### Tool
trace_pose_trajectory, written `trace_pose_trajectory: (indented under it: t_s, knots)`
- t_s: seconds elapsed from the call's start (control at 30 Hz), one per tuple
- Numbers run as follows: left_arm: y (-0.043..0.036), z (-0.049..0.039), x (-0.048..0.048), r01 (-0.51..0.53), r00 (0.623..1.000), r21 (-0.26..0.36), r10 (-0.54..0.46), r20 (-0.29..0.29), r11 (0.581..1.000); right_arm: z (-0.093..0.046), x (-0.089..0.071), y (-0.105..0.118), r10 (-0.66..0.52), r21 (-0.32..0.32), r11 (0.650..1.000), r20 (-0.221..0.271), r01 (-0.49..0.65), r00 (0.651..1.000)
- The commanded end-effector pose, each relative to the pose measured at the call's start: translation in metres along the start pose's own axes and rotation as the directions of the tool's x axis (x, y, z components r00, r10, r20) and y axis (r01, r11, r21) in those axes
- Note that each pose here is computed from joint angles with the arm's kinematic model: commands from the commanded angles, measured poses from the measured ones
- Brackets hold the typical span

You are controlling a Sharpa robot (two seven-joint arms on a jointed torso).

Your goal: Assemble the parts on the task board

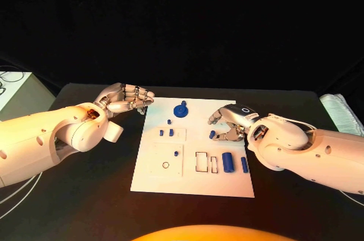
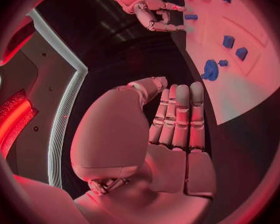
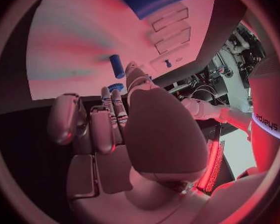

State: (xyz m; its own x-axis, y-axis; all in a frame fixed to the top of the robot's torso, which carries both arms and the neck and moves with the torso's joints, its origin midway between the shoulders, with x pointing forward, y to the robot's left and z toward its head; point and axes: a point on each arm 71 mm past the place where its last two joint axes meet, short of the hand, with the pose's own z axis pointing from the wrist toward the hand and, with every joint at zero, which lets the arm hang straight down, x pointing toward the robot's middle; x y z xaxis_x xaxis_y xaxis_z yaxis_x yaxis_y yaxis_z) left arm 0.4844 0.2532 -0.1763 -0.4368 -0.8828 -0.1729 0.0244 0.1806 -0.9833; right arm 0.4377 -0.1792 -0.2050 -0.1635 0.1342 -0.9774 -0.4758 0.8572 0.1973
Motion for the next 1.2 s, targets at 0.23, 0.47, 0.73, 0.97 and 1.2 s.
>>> trace_pose_trajectory:
  t_s: [0.23, 0.47, 0.73, 0.97, 1.2]
  knots:
    - [-0.0014, -0.0004, 0.0004, 0.009, 1.000, 0.015, -0.009, -0.001, 1.000, 0.002, 0.007, -0.003, -0.045, 0.011, 0.999, -0.073, 0.046, 0.996]
    - [-0.0013, -0.0005, 0.0002, 0.008, 1.000, 0.014, -0.008, -0.001, 1.000, 0.004, 0.011, 0.001, -0.039, 0.000, 0.999, -0.086, 0.039, 0.996]
    - [-0.0006, -0.0006, -0.0012, 0.008, 1.000, 0.010, -0.008, 0.001, 1.000, 0.006, 0.015, 0.006, -0.021, -0.012, 1.000, -0.087, 0.020, 0.996]
    - [-0.0003, -0.0005, -0.0017, 0.008, 1.000, 0.009, -0.008, 0.001, 1.000, 0.007, 0.017, 0.007, -0.019, -0.014, 1.000, -0.091, 0.017, 0.996]
    - [-0.0002, -0.0005, -0.0020, 0.007, 1.000, 0.008, -0.007, 0.003, 1.000, 0.009, 0.016, 0.008, -0.026, -0.003, 1.000, -0.058, 0.026, 0.998]
